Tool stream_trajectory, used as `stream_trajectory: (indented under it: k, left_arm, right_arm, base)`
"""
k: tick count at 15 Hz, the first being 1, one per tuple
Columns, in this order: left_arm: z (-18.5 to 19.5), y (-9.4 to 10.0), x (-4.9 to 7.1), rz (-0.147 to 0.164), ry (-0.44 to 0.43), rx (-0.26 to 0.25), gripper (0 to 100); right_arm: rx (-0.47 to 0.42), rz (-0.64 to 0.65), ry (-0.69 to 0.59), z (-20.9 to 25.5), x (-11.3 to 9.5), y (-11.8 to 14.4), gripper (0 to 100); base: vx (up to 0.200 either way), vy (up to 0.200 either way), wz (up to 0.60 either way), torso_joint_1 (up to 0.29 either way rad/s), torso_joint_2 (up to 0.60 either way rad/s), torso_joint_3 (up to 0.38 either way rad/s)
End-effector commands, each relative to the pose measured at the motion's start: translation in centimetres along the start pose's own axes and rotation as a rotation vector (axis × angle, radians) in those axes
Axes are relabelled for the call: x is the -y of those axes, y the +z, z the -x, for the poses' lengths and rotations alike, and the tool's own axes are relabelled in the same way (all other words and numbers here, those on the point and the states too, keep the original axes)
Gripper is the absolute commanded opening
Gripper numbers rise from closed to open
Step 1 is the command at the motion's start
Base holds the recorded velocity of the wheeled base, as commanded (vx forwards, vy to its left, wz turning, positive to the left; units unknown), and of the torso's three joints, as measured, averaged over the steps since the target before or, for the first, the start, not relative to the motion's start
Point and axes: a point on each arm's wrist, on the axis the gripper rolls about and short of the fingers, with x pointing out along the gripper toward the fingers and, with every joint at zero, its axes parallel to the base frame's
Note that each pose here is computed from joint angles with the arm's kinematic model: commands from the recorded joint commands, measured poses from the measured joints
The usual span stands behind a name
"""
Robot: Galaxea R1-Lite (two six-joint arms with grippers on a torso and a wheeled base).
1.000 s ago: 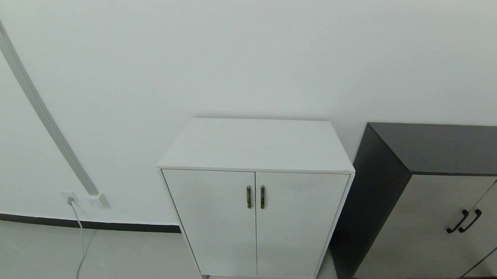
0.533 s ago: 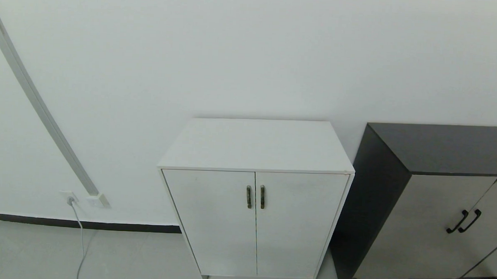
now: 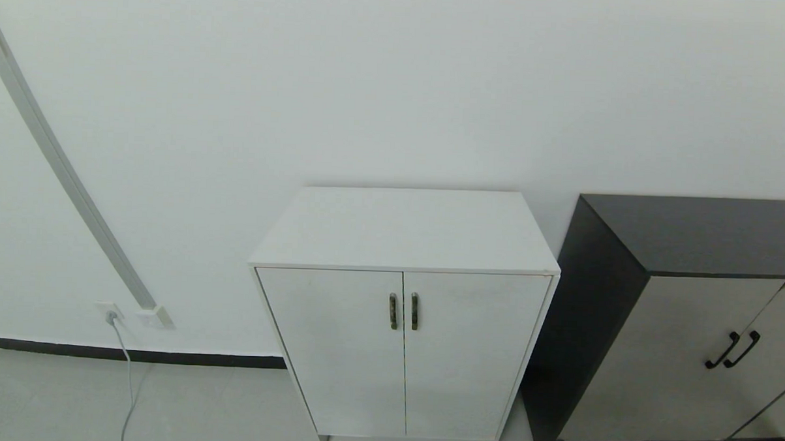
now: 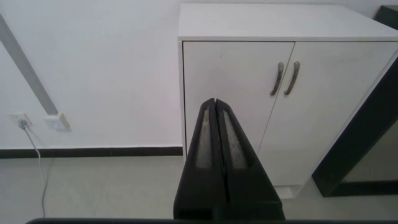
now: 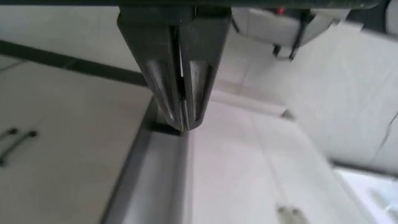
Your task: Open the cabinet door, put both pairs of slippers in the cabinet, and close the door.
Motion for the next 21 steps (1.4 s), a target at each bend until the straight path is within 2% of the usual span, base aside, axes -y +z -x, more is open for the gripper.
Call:
stream_trajectory:
  k: [1,8,13,21]
  left_arm:
    - [0.0,0.0,0.0,0.0,0.0,-0.002,0]
    - [0.0,0.0,0.0,0.0,0.0,-0.001,0]
    - [0.0,0.0,0.0,-0.004,-0.001,-0.002,0]
    - [0.0,0.0,0.0,-0.004,-0.001,0.001,0]
  right_arm:
    - [0.079,-0.03,-0.149,0.6,-0.1,-0.2,0]
    - [0.257,-0.027,-0.201,1.9,-0.5,-0.9,0]
    - [0.277,-0.138,-0.206,1.9,-0.4,-0.8,0]
    - [0.279,-0.136,-0.205,1.9,-0.4,-0.8,0]
  base:
    - [0.0,0.0,0.0,0.0,0.0,0.0]
    - [0.0,0.0,0.0,0.0,0.0,0.0]
    - [0.0,0.0,0.0,0.0,0.0,0.0]
    - [0.0,0.0,0.0,0.0,0.0,0.0]
